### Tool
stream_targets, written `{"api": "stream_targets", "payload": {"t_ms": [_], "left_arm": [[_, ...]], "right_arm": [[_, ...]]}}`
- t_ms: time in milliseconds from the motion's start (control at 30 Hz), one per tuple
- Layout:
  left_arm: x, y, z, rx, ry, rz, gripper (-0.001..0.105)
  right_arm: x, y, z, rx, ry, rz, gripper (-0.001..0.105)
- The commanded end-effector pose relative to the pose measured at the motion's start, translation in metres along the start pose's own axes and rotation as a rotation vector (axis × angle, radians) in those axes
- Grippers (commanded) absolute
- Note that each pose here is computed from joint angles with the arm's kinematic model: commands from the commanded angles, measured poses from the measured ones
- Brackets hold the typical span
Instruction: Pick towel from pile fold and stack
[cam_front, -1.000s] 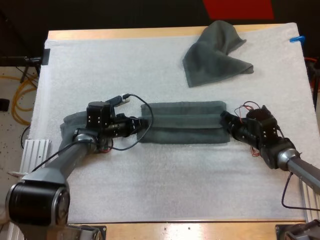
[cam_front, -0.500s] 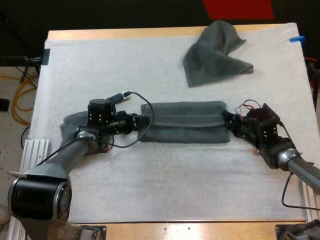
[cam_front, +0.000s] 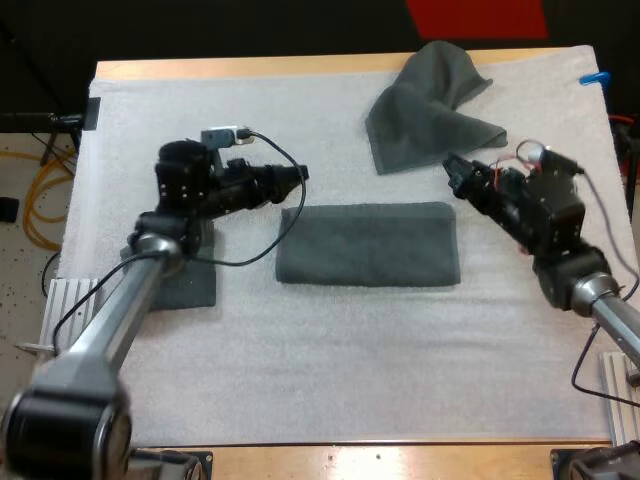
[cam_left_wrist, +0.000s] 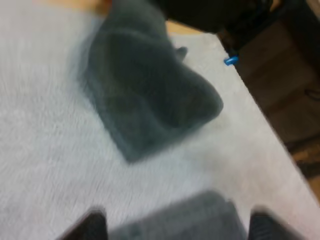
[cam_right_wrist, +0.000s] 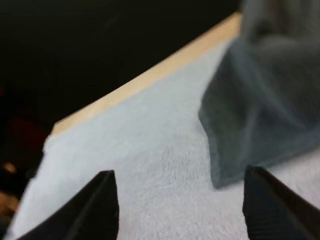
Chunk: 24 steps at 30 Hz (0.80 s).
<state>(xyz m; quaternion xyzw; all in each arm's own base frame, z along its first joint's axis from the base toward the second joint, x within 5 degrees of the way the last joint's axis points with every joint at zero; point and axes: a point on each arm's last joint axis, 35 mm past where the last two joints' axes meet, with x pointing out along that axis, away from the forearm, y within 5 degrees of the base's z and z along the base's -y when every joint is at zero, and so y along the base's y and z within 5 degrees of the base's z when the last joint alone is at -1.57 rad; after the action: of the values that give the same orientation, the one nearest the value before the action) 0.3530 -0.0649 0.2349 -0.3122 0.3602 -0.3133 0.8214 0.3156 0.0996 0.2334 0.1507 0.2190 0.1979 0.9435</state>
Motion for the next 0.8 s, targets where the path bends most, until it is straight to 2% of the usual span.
{"api": "stream_targets", "payload": {"t_ms": [0, 67, 100, 133, 200, 267, 400, 567, 767], "left_arm": [[-0.013, -0.016, 0.005, 0.065, -0.030, 0.020, 0.058], [-0.029, -0.031, 0.005, 0.116, -0.044, 0.057, 0.063], [-0.040, -0.041, 0.004, 0.152, -0.048, 0.078, 0.069], [-0.044, -0.044, 0.002, 0.161, -0.044, 0.093, 0.072], [-0.063, -0.060, -0.003, 0.193, -0.032, 0.118, 0.084], [-0.078, -0.072, -0.008, 0.200, -0.023, 0.121, 0.085], [-0.105, -0.092, -0.025, 0.164, 0.021, 0.140, 0.085], [-0.121, -0.100, -0.043, 0.152, 0.089, 0.160, 0.085], [-0.122, -0.099, -0.047, 0.143, 0.097, 0.170, 0.085]], "right_arm": [[-0.009, 0.005, 0.012, -0.082, 0.019, -0.007, 0.054], [-0.018, 0.009, 0.022, -0.145, 0.048, -0.052, 0.054], [-0.026, 0.012, 0.027, -0.182, 0.077, -0.079, 0.054], [-0.030, 0.014, 0.030, -0.196, 0.090, -0.089, 0.054], [-0.046, 0.019, 0.037, -0.237, 0.152, -0.116, 0.054], [-0.060, 0.022, 0.039, -0.258, 0.210, -0.124, 0.054], [-0.089, 0.026, 0.034, -0.259, 0.343, -0.145, 0.054], [-0.105, 0.025, 0.019, -0.231, 0.504, -0.172, 0.054], [-0.067, 0.013, 0.010, -0.225, 0.508, -0.174, 0.054]]}}
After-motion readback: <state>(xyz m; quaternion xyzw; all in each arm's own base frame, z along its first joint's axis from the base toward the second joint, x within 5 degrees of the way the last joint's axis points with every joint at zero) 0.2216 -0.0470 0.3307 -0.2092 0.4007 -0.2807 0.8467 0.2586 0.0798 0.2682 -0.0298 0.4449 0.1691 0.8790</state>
